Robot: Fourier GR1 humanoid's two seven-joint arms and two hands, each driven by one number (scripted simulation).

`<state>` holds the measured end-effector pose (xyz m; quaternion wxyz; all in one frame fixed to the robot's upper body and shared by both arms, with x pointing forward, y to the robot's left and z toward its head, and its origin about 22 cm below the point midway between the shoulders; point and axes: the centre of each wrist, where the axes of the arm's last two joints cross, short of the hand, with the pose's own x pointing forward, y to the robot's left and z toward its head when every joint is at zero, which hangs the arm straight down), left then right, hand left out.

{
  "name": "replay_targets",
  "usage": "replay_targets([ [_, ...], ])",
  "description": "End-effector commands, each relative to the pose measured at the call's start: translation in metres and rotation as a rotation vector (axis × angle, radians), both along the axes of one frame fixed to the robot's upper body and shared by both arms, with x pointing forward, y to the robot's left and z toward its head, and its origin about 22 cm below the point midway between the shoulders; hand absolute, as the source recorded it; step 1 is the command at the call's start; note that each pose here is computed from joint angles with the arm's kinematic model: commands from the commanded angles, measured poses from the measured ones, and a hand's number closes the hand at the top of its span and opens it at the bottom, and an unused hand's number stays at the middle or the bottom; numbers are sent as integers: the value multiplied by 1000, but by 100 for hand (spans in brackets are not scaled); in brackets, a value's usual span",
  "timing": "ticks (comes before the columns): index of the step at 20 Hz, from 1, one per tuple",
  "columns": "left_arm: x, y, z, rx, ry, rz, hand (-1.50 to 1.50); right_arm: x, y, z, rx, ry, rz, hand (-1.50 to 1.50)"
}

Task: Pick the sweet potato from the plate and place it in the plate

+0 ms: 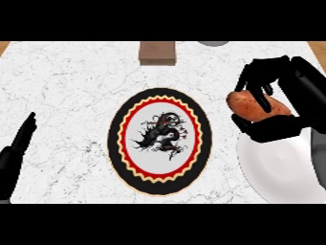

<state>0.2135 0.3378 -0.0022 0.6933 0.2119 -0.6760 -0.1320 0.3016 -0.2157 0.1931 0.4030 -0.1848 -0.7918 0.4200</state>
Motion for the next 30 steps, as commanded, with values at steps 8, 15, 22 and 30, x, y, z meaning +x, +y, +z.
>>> replay_targets([
  [8,-7,4,-5,-3,1,-6,0,3,126,-24,-93,165,42,150],
  [15,15,-14,6,-17,-4,-4,0,19,168,-80,-160,250,66,150],
  [22,6,-3,-3,-4,5,-24,0,21,183,-117,-28,442,-75,-150],
  [30,13,3,0,-8,1,-20,0,37,198,-108,117,427,-66,-150],
])
